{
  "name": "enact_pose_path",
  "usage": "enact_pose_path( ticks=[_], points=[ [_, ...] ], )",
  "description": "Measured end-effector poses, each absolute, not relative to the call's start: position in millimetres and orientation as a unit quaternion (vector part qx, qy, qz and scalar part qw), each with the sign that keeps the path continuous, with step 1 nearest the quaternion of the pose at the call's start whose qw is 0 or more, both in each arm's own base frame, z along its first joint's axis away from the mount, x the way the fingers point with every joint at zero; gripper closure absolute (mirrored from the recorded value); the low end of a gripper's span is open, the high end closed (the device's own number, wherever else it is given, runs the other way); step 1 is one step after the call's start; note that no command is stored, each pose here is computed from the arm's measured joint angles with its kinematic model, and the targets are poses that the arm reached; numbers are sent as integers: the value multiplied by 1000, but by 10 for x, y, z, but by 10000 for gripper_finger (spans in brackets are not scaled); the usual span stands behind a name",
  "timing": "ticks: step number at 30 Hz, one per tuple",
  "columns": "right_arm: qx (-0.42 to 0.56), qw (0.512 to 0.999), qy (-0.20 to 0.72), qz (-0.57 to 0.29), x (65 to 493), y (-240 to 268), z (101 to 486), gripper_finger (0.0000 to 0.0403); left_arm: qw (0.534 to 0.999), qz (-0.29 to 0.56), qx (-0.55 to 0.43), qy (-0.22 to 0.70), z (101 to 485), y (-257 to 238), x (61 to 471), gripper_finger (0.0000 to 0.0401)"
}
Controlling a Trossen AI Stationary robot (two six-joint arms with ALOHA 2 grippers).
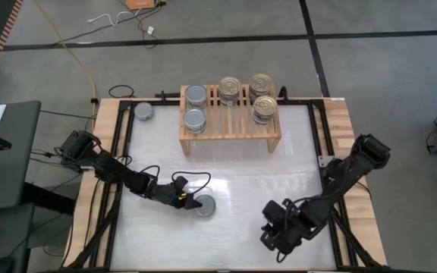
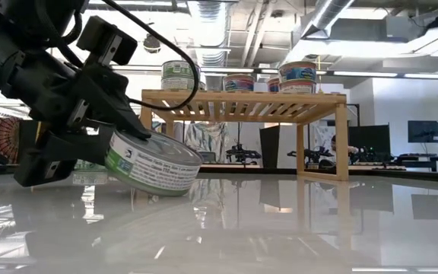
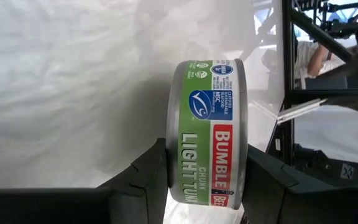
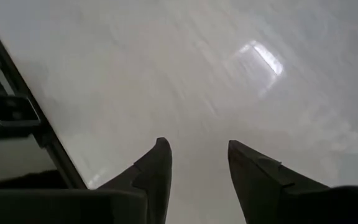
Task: Stack canned seafood by type on shelf
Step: Put the green tuna can on the shelf
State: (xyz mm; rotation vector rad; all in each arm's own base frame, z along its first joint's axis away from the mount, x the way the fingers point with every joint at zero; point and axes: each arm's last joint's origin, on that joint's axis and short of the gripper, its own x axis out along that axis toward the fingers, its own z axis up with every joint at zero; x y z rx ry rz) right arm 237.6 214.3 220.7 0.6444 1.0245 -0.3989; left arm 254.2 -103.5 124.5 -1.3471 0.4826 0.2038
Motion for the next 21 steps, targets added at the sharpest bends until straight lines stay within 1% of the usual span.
enact_pose_path(
  ticks=[3,6,12,15,18,21],
  points=[
    [286,808,484,-178,2371,2143,2205,219,752,97,-616,216,1246,-1031,2543,248],
    [302,802,480,-188,2377,2137,2205,205,752,98,-616,216,1246,-1031,2543,248],
    [276,803,492,-193,2336,2122,2190,145,751,98,-617,215,1247,-1031,2543,248],
    [270,801,496,-199,2325,2110,2185,121,751,97,-617,215,1248,-1036,2542,248],
    [282,797,491,-208,2330,2104,2185,111,750,92,-621,209,1295,-1084,2572,248],
    [286,796,490,-210,2330,2104,2185,109,760,76,-618,189,1408,-1161,2648,248]
  ],
)
